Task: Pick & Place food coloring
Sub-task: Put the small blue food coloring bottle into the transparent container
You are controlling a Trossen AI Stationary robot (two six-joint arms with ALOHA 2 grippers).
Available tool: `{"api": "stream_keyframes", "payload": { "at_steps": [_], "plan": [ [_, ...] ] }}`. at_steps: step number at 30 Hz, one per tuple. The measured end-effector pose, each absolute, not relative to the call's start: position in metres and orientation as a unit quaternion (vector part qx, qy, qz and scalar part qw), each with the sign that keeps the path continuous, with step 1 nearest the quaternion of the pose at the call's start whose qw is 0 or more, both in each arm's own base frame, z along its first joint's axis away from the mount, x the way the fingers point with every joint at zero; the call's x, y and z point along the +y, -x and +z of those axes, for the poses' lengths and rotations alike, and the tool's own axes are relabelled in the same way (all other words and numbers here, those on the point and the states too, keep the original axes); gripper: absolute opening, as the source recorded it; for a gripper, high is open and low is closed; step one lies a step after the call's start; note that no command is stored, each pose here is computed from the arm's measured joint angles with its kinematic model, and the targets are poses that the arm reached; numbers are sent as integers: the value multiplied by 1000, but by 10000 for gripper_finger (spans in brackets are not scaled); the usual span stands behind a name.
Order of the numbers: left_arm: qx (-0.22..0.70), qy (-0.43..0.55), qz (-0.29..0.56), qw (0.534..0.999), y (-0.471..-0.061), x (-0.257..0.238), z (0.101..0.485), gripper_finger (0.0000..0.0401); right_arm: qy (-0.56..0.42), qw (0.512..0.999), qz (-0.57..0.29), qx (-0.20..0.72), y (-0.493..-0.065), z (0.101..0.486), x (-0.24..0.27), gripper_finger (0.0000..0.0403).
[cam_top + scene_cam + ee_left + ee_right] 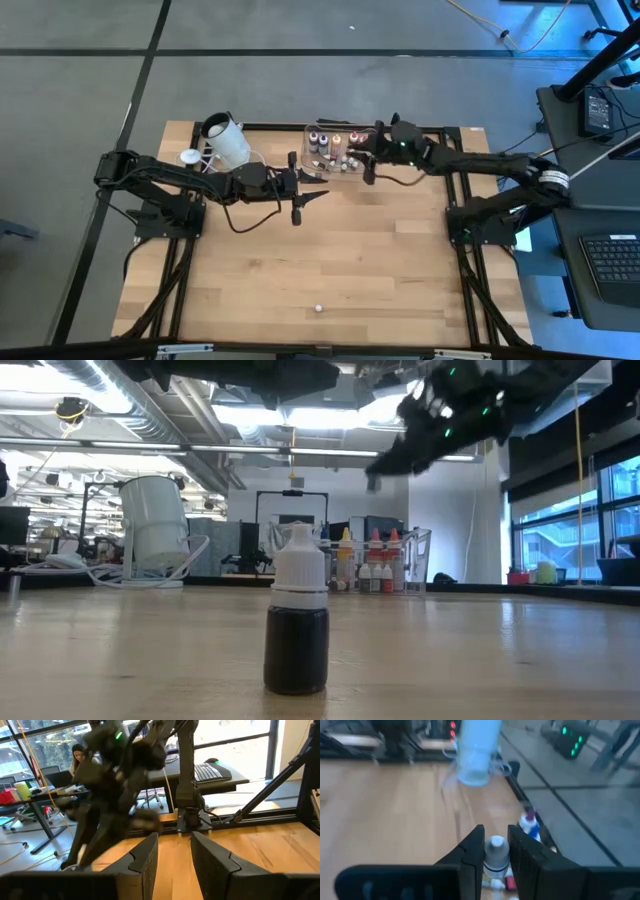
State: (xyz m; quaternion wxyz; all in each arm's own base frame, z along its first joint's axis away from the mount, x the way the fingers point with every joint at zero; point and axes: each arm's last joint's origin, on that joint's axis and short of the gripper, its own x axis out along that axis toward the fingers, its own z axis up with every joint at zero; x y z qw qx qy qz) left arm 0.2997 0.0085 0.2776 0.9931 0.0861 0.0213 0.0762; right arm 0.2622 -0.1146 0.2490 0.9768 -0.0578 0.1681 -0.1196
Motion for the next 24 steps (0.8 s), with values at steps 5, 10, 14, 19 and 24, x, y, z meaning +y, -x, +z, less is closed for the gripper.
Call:
{"api": "stream_keyframes", "payload": {
  "at_steps": [5, 10, 14, 19, 24],
  "plan": [
    [24, -86, 79, 993, -300, 9, 277, 115, 45, 970, -133, 196, -277, 215, -136, 76],
    [25, -86, 81, 993, -300, 9, 277, 116, 36, 967, -140, 212, -286, 189, -148, 76],
    [28, -87, 89, 992, -300, 9, 277, 114, 24, 963, -141, 228, -293, 175, -154, 76],
    [29, -87, 89, 992, -300, 10, 276, 115, 14, 960, -139, 242, -303, 163, -159, 76],
    [29, -87, 88, 992, -300, 10, 276, 113, 9, 957, -137, 255, -311, 153, -163, 76]
  ]
}}
